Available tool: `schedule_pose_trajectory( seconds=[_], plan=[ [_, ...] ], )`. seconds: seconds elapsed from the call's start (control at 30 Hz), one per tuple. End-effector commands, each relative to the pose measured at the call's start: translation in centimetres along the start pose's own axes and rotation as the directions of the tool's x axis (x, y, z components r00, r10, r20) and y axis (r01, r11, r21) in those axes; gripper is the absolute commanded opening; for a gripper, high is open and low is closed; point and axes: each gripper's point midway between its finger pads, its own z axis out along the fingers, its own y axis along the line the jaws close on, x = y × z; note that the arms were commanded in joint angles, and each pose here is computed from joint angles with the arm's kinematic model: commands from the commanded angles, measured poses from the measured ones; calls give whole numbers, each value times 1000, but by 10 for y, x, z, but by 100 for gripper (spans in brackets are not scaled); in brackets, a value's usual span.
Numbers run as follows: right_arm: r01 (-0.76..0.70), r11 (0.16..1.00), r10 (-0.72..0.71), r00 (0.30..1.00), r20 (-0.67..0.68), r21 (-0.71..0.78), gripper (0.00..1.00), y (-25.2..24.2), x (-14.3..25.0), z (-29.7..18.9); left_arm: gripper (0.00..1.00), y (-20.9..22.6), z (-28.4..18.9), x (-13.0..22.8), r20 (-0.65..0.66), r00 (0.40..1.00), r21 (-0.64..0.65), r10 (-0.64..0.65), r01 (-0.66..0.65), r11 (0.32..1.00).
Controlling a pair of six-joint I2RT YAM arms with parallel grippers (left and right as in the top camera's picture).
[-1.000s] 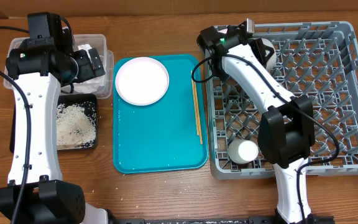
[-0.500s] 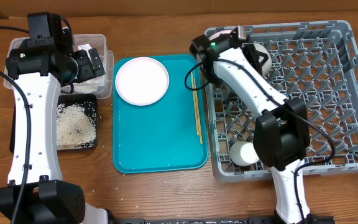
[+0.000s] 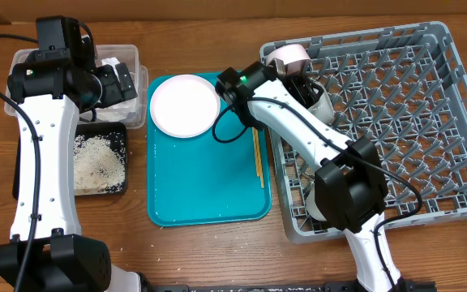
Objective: Sort waste into correct bins and load items into the dishwasher
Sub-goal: 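Reach the right gripper to the pink plate and grasp its edge, then lift the pink plate and carry it over the dish rack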
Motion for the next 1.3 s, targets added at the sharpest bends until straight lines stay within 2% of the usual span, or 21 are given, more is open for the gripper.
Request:
schedule_pose_trajectory(
  seconds=[0.0,0.1,0.17,0.23,0.27,0.3,0.37,0.5,0.73,1.0,1.1,1.27],
  plan=[
    [-111,990,115,993,42,-83,79,-12,-17,-18,100,-1,-8,-4,23,1000,3,-12,12,1000],
    [-205,952,224,972,64,-226,79,-13,-35,-38,100,-1,-8,-4,23,1000,3,-12,12,1000],
    [-261,882,309,949,63,-392,81,-3,-52,-57,100,-1,-8,-4,23,1000,3,-12,12,1000],
    [-259,758,356,933,48,-599,89,19,-70,-85,100,-1,-8,-4,23,1000,3,-12,12,1000],
    [-239,682,364,931,37,-692,89,32,-77,-101,100,-1,-8,-4,23,1000,3,-12,12,1000],
    [-213,583,371,928,24,-784,78,47,-85,-119,100,-1,-8,-4,23,1000,3,-12,12,1000],
    [-176,465,377,926,14,-867,74,68,-98,-137,100,-1,-8,-4,23,1000,3,-12,12,1000],
    [-206,358,397,917,-52,-911,69,101,-113,-141,100,-1,-8,-4,23,1000,3,-12,12,1000],
    [-306,311,366,912,-183,-900,56,166,-113,-110,100,-1,-8,-4,23,1000,3,-12,12,1000],
    [-363,310,365,899,-243,-878,53,215,-111,-78,100,-1,-8,-4,23,1000,3,-12,12,1000],
    [-384,324,348,898,-269,-865,49,233,-105,-65,100,-1,-8,-4,23,1000,3,-12,12,1000],
    [-387,343,319,905,-282,-856,30,247,-97,-57,100,-1,-8,-4,23,1000,3,-12,12,1000]
  ],
)
